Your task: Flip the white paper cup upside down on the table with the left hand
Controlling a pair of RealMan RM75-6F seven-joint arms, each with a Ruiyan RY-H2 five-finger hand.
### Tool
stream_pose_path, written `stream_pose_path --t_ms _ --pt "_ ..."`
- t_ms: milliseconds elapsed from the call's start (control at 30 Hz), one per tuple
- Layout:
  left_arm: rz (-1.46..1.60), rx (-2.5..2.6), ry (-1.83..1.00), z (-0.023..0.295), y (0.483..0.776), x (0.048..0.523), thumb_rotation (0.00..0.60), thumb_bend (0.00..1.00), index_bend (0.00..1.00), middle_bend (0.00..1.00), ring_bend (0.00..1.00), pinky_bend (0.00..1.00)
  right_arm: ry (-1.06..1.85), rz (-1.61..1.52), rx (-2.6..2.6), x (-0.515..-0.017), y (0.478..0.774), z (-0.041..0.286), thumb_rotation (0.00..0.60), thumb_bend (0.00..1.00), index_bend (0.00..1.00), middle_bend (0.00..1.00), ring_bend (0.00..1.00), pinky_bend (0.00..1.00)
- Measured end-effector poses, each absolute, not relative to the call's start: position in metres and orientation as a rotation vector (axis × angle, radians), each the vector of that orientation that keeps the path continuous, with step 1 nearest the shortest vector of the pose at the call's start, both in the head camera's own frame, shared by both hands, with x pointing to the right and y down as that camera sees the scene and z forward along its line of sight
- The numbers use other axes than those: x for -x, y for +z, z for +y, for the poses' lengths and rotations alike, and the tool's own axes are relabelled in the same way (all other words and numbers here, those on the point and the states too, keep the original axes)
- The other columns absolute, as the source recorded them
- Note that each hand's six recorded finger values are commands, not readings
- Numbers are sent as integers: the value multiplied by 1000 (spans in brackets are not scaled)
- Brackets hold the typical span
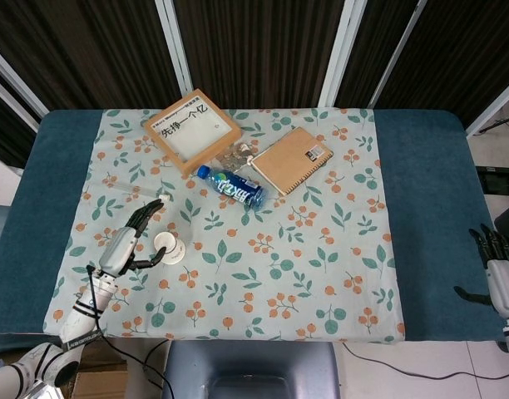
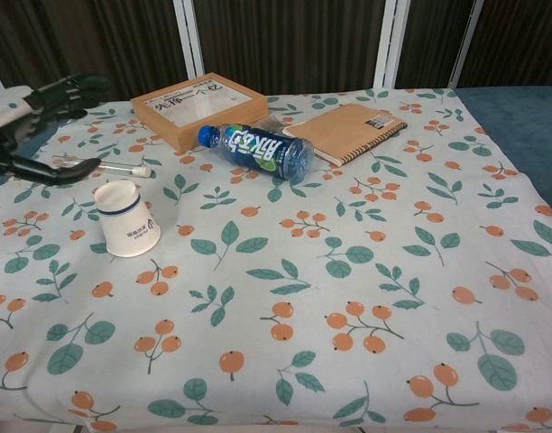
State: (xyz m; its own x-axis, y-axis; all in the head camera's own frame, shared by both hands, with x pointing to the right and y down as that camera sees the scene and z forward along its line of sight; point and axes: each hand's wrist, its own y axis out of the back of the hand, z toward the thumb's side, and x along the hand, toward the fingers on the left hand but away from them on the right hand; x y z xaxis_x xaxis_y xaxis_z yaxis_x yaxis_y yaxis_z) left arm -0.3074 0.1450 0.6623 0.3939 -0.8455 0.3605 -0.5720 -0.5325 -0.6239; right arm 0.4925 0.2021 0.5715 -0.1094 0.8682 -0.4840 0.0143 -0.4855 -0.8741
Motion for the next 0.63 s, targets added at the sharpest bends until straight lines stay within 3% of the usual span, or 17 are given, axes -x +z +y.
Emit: stream_pose_path --t_ms 200,400,633 --pt "984 1896 -1080 161 618 339 600 368 0 0 0 0 1608 -1012 1508 -487 562 206 600 72 0 0 0 0" --pt "869 1495 -1285 207 577 400 600 424 0 0 0 0 1566 -1042 1482 -487 555 216 600 72 0 0 0 0" --pt "892 1419 -1399 250 576 451 600 428 0 0 0 0 1598 -1067 1478 -497 558 232 600 71 0 0 0 0"
